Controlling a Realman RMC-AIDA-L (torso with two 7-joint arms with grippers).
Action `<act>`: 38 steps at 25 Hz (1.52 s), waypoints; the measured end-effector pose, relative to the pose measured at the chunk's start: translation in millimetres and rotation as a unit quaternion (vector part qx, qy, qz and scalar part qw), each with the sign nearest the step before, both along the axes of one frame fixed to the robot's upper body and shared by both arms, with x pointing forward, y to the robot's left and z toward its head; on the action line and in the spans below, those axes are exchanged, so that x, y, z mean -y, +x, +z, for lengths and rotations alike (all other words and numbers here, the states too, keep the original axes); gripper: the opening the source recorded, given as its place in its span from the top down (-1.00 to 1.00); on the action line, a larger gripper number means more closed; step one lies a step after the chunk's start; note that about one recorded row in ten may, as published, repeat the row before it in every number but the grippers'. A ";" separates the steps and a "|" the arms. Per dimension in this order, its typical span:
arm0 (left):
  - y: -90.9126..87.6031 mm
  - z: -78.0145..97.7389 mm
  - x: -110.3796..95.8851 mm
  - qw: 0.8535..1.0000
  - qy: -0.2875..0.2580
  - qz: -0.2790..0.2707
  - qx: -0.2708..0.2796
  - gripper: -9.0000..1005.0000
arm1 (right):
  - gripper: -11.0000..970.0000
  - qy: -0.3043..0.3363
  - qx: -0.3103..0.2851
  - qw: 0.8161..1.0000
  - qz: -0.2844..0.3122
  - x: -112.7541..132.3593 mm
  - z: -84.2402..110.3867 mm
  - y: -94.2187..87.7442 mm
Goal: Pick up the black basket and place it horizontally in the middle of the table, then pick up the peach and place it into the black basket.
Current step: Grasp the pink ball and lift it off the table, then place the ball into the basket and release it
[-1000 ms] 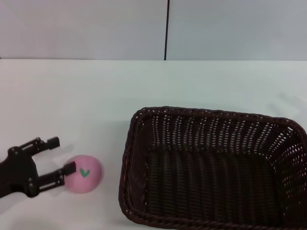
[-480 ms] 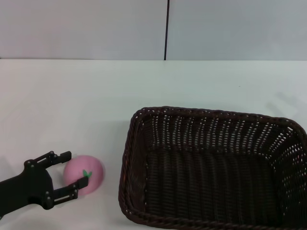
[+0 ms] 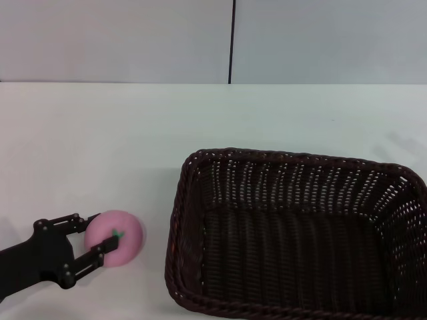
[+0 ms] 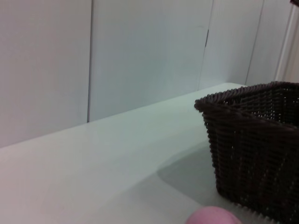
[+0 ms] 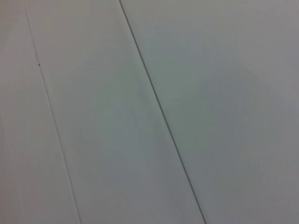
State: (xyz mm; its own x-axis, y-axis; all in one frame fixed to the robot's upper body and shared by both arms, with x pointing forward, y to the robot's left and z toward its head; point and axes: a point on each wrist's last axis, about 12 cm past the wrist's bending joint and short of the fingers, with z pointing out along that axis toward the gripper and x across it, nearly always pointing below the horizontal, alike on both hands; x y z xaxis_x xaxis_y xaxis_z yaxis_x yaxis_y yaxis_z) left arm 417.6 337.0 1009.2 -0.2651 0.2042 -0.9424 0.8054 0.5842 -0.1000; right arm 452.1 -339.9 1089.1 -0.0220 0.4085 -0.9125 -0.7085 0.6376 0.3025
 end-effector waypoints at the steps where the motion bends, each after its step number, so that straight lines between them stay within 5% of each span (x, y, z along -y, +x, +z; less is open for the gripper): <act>1: 0.0 0.5 0.1 1.000 -0.001 -0.001 0.003 -0.26 | -0.05 -0.001 0.001 1.000 -0.001 0.1 -0.6 -0.3; 9: 2.1 5.7 0.1 1.000 -0.014 0.005 0.025 0.06 | -0.05 -0.001 0.001 1.000 -0.018 1.2 -7.3 -4.4; 13: 10.0 32.3 -6.4 0.991 -0.085 0.034 0.100 0.23 | -0.05 0.003 0.002 1.000 -0.024 3.3 -7.5 -5.7; 18: 16.2 41.3 -3.6 0.987 -0.105 0.026 0.122 0.30 | -0.05 0.005 0.004 1.000 -0.022 2.5 -6.8 -4.3; 20: 37.5 55.7 27.0 0.977 -0.150 -0.058 0.139 0.33 | -0.05 0.006 0.005 1.000 -0.020 1.3 -6.4 -3.1; 27: 47.1 51.0 78.4 0.962 -0.202 -0.149 0.108 0.46 | -0.05 0.012 0.009 1.000 -0.010 -3.8 -5.2 1.8; 38: 32.3 33.0 107.5 0.958 -0.207 -0.154 0.121 0.27 | -0.05 0.018 0.008 1.000 -0.006 -6.0 -5.3 2.7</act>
State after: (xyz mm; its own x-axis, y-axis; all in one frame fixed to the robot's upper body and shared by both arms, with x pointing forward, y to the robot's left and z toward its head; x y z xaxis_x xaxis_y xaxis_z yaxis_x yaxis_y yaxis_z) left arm 449.8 229.5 1042.2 -0.0155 -0.1680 -0.9857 0.9625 0.2647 -0.0603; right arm 454.8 -333.8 1083.8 -0.0024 0.4417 -0.8972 -0.7065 0.6342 0.3141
